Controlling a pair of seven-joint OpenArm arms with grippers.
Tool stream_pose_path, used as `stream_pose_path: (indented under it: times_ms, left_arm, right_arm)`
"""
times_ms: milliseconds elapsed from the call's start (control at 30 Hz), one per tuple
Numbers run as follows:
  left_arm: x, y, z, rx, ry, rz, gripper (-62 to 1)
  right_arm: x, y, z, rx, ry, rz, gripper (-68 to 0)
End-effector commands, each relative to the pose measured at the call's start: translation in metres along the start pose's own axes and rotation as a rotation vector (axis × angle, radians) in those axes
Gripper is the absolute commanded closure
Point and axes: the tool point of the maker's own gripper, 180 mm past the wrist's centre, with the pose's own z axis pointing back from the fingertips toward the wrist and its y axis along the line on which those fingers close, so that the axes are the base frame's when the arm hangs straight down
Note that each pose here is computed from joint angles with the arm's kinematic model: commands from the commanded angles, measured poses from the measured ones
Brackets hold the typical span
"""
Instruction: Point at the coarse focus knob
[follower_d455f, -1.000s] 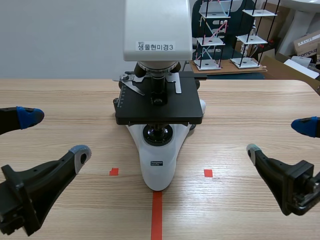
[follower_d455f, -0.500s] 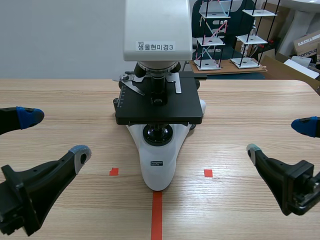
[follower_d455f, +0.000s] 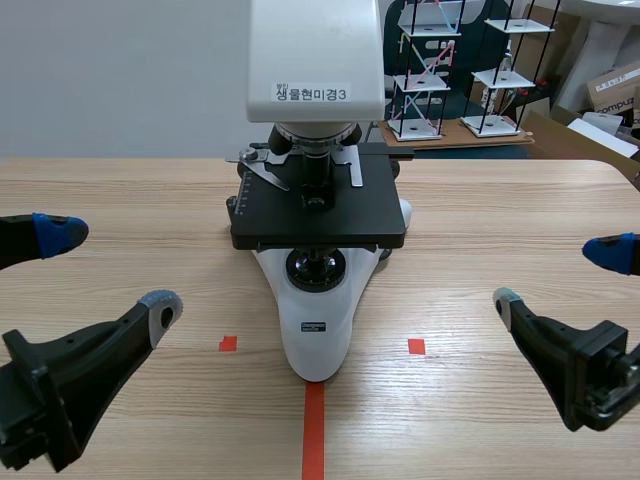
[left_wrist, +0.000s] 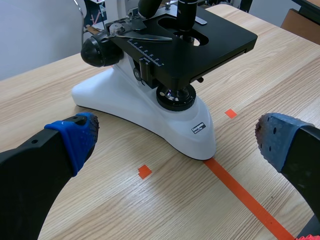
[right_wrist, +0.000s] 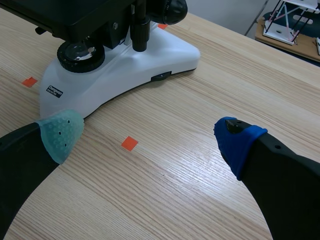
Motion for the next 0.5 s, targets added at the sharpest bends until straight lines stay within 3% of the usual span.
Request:
stream_pose_path:
  times_ms: [0,133,167,233,333,367,467]
  left_arm:
    - [0.004,-0.001,0.001,0.001,-0.019,0.008,-62.3]
    - [0.004,-0.001,0.001,0.001,-0.019,0.008,-62.3]
    - [0.004,-0.001,0.001,0.001,-0.019,0.008,-62.3]
    - [0.004,-0.001,0.001,0.001,-0.019,0.008,-62.3]
    - [0.004,-0.001,0.001,0.001,-0.019,0.008,-62.3]
    - [0.004,-0.001,0.001,0.001,-0.019,0.008,-62.3]
    - [0.004,-0.001,0.001,0.001,-0.02,0.008,-62.3]
  right_arm:
    - [0.011,0.001,-0.001,0.006,-0.036,0.008,-57.3]
    - [0.013,0.001,-0.001,0.006,-0.051,0.008,-57.2]
    - [0.015,0.001,-0.001,0.006,-0.057,0.008,-54.5]
    - [0.016,0.001,0.0,0.005,-0.067,0.009,-39.7]
    - [0.017,0.0,0.0,-0.001,-0.069,0.009,-5.1]
    - [0.018,-0.002,-0.001,-0.012,-0.077,0.011,0.4]
    - [0.032,-0.01,-0.005,-0.038,-0.131,0.028,0.1]
